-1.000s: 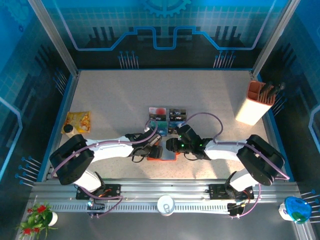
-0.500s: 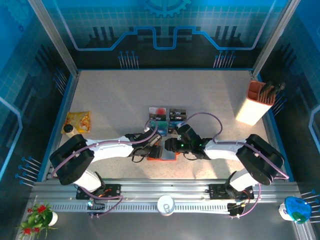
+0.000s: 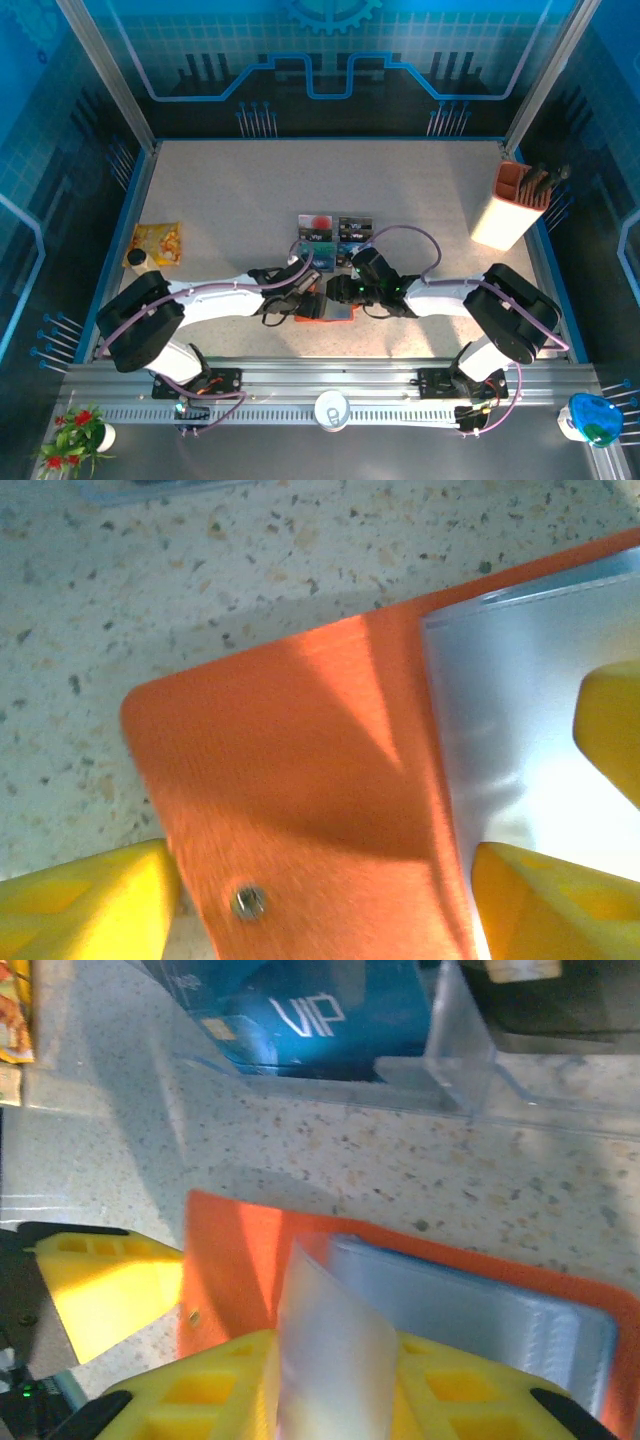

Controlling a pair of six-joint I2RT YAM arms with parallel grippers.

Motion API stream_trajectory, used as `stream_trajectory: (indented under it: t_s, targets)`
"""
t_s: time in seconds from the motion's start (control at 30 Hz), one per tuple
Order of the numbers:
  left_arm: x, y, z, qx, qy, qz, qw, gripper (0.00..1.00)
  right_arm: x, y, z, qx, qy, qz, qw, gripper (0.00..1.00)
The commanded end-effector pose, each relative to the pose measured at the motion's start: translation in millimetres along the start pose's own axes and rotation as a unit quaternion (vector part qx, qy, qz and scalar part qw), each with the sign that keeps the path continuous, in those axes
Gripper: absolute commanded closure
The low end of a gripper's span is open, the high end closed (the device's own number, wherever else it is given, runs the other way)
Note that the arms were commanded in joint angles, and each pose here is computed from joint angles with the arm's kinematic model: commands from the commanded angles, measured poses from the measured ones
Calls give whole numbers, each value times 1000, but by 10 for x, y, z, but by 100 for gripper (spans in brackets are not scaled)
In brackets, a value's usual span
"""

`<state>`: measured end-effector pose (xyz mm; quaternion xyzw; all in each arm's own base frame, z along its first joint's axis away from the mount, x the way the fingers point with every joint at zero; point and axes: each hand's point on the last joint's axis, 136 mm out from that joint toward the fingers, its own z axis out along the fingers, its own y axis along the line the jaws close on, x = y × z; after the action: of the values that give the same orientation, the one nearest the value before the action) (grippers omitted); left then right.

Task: Put the credit cards into the card holder
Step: Flip over the card slot on the card holder.

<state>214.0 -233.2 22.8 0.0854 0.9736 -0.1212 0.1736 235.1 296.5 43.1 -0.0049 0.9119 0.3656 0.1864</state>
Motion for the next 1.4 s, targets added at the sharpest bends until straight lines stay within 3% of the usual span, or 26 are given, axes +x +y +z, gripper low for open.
stream_trajectory:
  t_s: [0.0, 0.17, 0.4, 0.5, 0.97, 1.37]
  targets:
    - [-17, 31, -142, 5, -15, 0, 1000, 18, -89, 254, -18, -43, -4, 2, 999, 69]
    - [-177, 65, -424, 21, -64, -27, 997, 8, -75, 371, -67, -57, -3, -1, 998, 68]
    - [-325, 184, -736, 56, -116, -81, 988, 4, -7, 560, -61, -55, 4, -21, 998, 44]
    - [-356, 237, -813, 65, -126, -96, 985, 4, 18, 610, -9, -54, 7, -24, 998, 39]
    - [-327, 329, -897, 78, -133, -113, 982, 3, 124, 539, 372, -70, 13, 40, 997, 38]
    - [-153, 368, -648, 73, -98, -106, 987, 4, 50, 458, 246, -71, -28, 75, 994, 38]
